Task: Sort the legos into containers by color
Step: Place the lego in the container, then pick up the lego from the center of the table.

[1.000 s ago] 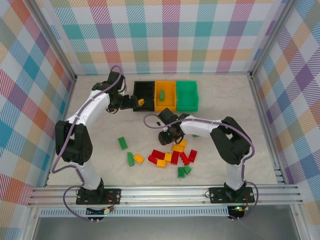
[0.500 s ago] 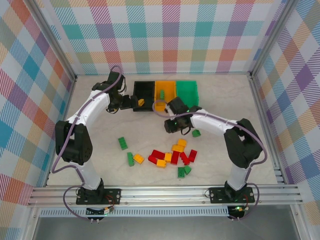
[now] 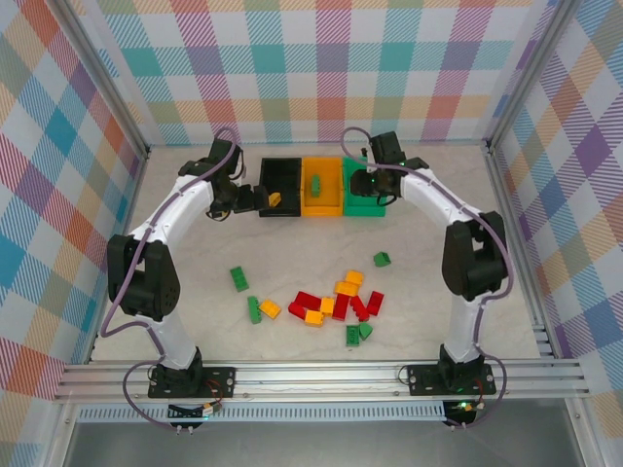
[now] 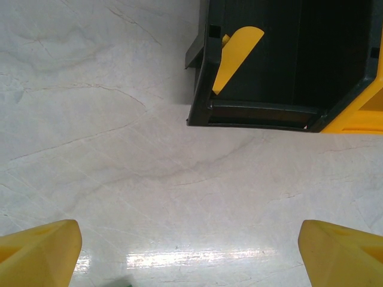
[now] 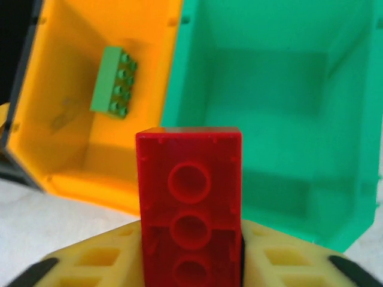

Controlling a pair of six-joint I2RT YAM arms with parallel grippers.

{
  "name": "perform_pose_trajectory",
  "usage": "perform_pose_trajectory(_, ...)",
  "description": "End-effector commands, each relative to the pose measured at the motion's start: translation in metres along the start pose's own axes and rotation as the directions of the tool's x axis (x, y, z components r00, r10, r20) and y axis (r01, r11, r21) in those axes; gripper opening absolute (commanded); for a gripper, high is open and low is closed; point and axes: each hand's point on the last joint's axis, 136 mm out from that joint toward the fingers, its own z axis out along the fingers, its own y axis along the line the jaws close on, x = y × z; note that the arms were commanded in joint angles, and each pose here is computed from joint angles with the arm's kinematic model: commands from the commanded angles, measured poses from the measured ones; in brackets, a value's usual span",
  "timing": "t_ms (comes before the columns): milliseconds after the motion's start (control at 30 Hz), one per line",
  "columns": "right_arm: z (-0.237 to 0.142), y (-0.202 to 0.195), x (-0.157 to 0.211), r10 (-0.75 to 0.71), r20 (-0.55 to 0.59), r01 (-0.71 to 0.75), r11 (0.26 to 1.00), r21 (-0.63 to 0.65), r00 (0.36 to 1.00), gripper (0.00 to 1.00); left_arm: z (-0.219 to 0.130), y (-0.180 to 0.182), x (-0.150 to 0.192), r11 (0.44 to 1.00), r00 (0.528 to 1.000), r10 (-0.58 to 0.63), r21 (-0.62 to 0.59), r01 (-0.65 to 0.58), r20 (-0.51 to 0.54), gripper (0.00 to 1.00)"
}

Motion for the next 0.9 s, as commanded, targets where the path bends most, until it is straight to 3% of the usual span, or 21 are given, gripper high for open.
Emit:
perform_pose_trajectory(0, 0.006, 0.000, 0.010, -0.012, -0.070, 0.013, 1.000, 0.012, 0.997, 0.58, -0.001, 0.007, 0.003, 1.000, 1.000, -0.017, -0.009, 0.016, -0.017, 0.93)
perform_pose_trajectory(267, -0.017, 0.006, 0.056, -0.003, -0.086, -0.003, 0.998, -0.064, 0.996, 0.60, 0.000, 0.007, 0.003, 1.000, 1.000, -0.019, -0.005, 0.019, -0.020, 0.93)
perform_pose_trajectory(467, -0.036, -0.018, 0.119, 0.000, -0.143, 0.001, 1.000, 0.002, 0.990, 0.61, 0.002, 0.006, 0.003, 1.000, 0.999, -0.021, -0.002, 0.021, -0.025, 0.93)
perform_pose_trajectory(633, -0.036, -0.036, 0.158, 0.027, -0.198, -0.015, 0.998, 0.062, 0.980, 0.62, 0.003, 0.007, 0.004, 1.000, 0.999, -0.021, -0.005, 0.021, -0.027, 0.93)
perform_pose_trajectory(867, -0.017, -0.039, 0.180, 0.063, -0.264, -0.045, 0.996, 0.071, 0.962, 0.61, 0.003, 0.009, 0.003, 1.000, 0.999, -0.021, -0.015, 0.021, -0.025, 0.93)
